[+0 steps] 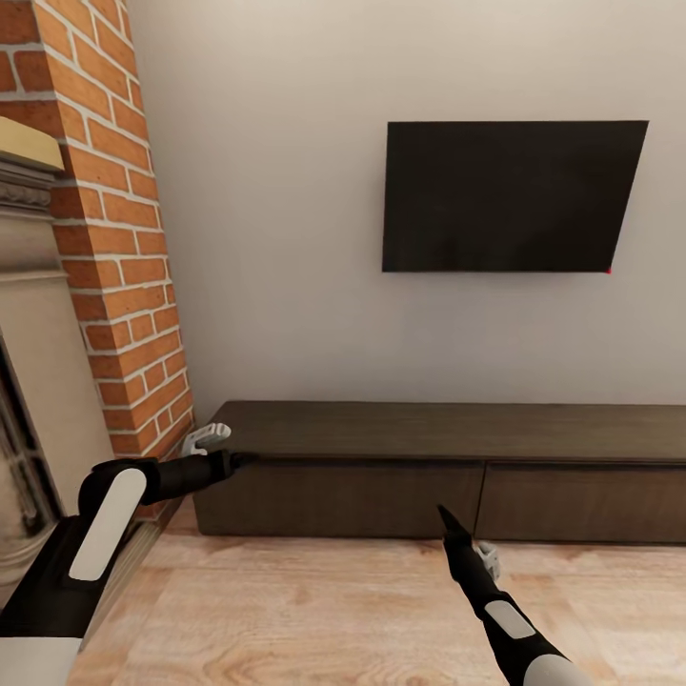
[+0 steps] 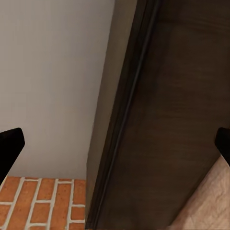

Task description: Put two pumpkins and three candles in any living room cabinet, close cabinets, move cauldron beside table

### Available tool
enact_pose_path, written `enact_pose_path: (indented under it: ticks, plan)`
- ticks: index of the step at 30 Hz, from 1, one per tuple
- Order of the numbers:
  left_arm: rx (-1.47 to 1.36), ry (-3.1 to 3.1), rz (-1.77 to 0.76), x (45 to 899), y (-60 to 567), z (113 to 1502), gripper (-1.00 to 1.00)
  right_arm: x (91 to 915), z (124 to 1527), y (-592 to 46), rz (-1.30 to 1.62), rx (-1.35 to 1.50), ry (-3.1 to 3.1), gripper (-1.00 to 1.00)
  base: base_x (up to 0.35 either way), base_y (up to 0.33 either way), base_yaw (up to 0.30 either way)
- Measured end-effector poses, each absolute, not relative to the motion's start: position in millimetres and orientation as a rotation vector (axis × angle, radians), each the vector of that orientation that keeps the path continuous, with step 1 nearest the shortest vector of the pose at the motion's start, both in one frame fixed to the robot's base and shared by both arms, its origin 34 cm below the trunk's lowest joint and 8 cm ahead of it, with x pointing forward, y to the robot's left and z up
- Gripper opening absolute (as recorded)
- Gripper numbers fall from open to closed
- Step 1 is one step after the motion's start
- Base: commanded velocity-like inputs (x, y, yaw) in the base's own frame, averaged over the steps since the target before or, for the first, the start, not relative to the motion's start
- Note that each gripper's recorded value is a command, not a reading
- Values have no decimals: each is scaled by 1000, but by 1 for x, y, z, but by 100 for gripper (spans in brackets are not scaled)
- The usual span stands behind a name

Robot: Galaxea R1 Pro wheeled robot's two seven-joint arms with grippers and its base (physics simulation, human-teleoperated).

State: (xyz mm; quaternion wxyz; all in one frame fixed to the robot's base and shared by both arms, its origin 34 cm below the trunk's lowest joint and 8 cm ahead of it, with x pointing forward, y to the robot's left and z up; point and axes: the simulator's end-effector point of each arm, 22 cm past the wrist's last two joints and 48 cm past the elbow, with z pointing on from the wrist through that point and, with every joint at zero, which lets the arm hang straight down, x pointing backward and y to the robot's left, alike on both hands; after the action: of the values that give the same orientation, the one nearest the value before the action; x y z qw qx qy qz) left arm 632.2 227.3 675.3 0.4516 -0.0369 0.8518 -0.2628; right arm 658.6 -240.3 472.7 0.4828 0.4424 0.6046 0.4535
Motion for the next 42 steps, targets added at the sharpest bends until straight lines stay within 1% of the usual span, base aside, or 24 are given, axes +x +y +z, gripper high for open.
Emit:
enact_pose_path:
  ticks: [18,25,42]
  plan:
    - [-91,2106,-648,632,228,675,100,658,473,-238,1109,1076,1473,100,303,0,0]
    - [-92,2106,-647,632,228,675,100,658,472,-237,1110,1077,1474,100,69,0,0]
    - [-106,2147,-654,639,228,649,100,656,446,-239,1091,1108,1508,100,4,0,0]
